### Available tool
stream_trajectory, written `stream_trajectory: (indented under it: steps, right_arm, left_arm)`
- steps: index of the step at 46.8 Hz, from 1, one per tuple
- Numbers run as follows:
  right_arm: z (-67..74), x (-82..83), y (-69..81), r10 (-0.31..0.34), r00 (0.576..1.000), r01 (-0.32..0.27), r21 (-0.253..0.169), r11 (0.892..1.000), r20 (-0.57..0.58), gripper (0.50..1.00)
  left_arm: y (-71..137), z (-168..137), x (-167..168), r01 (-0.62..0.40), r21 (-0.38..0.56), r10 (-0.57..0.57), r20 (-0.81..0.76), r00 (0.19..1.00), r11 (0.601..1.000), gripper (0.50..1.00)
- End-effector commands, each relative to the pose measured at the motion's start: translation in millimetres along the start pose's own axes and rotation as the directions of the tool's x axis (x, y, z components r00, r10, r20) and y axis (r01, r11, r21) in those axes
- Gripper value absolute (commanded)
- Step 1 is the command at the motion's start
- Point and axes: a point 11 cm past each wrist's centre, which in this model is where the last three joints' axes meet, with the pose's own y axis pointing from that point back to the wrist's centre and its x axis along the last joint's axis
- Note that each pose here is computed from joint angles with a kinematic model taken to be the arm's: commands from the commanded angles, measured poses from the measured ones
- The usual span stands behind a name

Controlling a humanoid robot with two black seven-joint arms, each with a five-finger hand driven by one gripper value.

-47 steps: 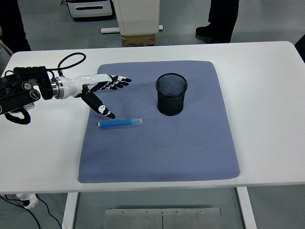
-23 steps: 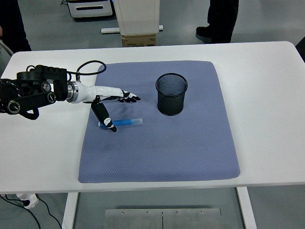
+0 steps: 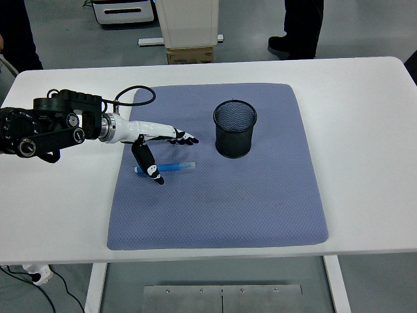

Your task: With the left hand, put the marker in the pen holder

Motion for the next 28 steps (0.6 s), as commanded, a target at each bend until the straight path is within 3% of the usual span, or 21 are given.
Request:
stream_trajectory:
  steps: [1, 11, 18, 28]
  right_arm:
    - [0.2, 0.1, 0.0, 0.0, 1.0, 0.0, -0.001, 1.0, 0.0, 1.0]
    - [0.2, 0.1, 0.0, 0.0, 1.0, 0.0, -0.001, 1.0, 0.0, 1.0]
    - [-0.5, -0.5, -0.1, -0.001, 1.0, 0.001, 0.001, 1.0, 0.0, 1.0]
    - [0.2, 0.1, 0.0, 0.0, 1.0, 0.0, -0.001, 1.0, 0.0, 1.0]
  left_arm:
    - [-0.1, -0.9, -1.0, 0.003, 0.003, -0.003, 0.002, 1.0, 1.0, 1.0]
    - [0.0, -2.5, -2.0, 0.008, 0.012, -0.009, 0.031, 0.999, 1.0, 1.0]
    - [0.0, -3.3, -2.4, 0.01, 0.015, -0.01, 0.034, 0.999, 1.0, 0.918]
    - [-1.8, -2.7, -4.5, 0.018, 0.015, -0.018, 0.037, 0.999, 1.0, 0.862]
